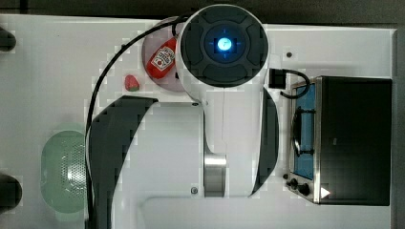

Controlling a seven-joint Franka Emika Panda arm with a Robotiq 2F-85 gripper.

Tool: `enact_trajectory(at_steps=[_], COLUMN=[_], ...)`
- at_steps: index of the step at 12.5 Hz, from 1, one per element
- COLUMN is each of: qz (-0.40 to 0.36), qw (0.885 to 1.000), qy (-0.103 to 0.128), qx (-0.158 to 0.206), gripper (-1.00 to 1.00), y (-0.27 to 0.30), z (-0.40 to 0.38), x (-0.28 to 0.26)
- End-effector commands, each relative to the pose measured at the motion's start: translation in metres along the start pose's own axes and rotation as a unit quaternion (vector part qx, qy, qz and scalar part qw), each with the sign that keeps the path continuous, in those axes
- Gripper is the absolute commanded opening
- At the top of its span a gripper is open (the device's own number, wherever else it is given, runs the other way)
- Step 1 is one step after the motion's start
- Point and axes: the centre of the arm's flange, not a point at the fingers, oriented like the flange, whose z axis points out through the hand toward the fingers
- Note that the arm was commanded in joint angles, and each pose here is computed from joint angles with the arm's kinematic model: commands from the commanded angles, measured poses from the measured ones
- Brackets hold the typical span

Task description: Pick banana from table and place on oven.

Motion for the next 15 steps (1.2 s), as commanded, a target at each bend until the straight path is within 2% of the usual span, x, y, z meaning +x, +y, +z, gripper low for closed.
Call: enact_trajectory(at_steps=[1, 3, 5, 8, 13, 15], qz=[0.046, 0.045, 0.045, 0.045, 0.045, 0.046], qw=[0.999, 0.999, 0.999, 0.999, 0.998, 0.998], qy=[-0.007, -0.008, -0.010, -0.025, -0.037, -0.030], qx=[0.026, 0.025, 0.023, 0.005, -0.013, -0.008], gripper=[0.59, 0.99, 1.00, 1.00, 1.00, 1.00], y=[0.153, 0.153, 0.152, 0.140, 0.095, 0.081], z=[-0.085, -0.084, -0.082, -0.055, 0.043, 0.085], x=[-0.111, -0.111, -0.110, -0.100, -0.062, -0.049])
